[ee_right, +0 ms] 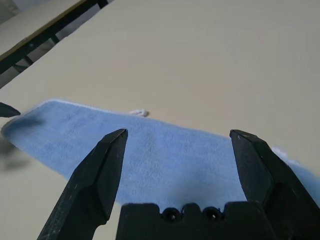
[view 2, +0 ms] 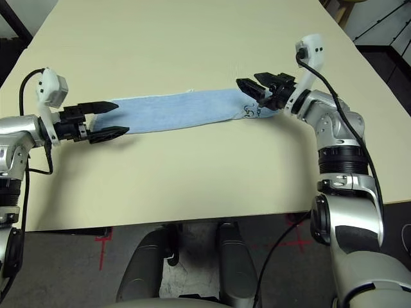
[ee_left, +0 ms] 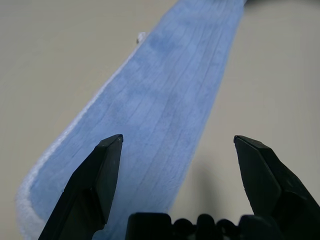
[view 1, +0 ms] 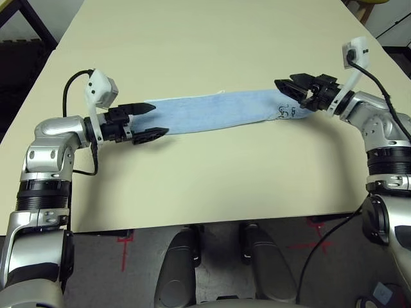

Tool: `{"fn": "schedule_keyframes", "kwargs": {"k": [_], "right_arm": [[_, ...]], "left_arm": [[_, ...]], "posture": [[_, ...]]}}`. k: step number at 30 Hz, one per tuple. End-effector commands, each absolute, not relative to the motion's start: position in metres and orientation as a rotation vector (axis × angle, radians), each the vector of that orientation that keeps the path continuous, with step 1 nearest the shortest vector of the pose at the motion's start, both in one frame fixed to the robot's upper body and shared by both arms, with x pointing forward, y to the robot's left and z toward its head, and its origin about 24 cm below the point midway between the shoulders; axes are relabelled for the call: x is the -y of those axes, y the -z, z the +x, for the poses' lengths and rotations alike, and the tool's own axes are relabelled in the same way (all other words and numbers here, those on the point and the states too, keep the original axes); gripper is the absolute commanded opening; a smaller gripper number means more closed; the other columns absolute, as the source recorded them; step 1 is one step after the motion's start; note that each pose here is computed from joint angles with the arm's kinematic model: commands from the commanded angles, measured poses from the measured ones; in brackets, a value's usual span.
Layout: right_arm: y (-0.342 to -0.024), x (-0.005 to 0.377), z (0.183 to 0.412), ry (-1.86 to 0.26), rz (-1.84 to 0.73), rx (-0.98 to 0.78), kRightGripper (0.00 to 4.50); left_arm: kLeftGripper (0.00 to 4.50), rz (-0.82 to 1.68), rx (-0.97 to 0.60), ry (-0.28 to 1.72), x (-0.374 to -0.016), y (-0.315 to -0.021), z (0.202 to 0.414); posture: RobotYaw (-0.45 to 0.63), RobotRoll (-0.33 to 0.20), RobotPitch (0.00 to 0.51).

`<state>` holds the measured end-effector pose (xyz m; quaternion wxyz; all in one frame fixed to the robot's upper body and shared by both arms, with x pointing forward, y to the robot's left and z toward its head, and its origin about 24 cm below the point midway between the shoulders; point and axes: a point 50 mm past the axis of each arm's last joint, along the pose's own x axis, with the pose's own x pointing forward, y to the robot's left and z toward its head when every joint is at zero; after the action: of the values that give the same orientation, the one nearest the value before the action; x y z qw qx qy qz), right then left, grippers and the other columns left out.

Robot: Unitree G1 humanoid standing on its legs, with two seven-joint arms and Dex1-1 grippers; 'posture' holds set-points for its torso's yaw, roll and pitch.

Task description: Fold the towel and set it aside.

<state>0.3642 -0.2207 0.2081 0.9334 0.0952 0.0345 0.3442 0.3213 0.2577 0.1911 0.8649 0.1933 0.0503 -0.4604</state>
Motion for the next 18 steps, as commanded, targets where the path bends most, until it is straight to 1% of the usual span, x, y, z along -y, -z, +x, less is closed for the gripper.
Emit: {"fn": "schedule_keyframes", "kwargs": {"k": [1,6,13,18], "right_arm": [[-0.204,0.228,0.357,-0.69,0.268,-0.13,4.44],[-0.202,0.243,0.344,-0.691,0.434,-0.248,4.44],[-0.192,0.283,0.319,-0.606,0.7,-0.273,4.44],[-0.175,0.294,0.3,-0.526,0.735,-0.349,4.44]], "left_arm": [[4.5,0.467,-0.127,0.956,-0.261,-0.189,0.323],[4.5,0.491,-0.132,0.955,-0.263,-0.187,0.322],[4.5,0.42,-0.108,0.982,-0.264,-0.182,0.317],[4.5,0.419,-0.12,0.997,-0.264,-0.18,0.315]], "posture": [[-0.05,0.0,0.245],[-0.04,0.0,0.247],[-0.05,0.0,0.25],[-0.06,0.0,0.249]]}}
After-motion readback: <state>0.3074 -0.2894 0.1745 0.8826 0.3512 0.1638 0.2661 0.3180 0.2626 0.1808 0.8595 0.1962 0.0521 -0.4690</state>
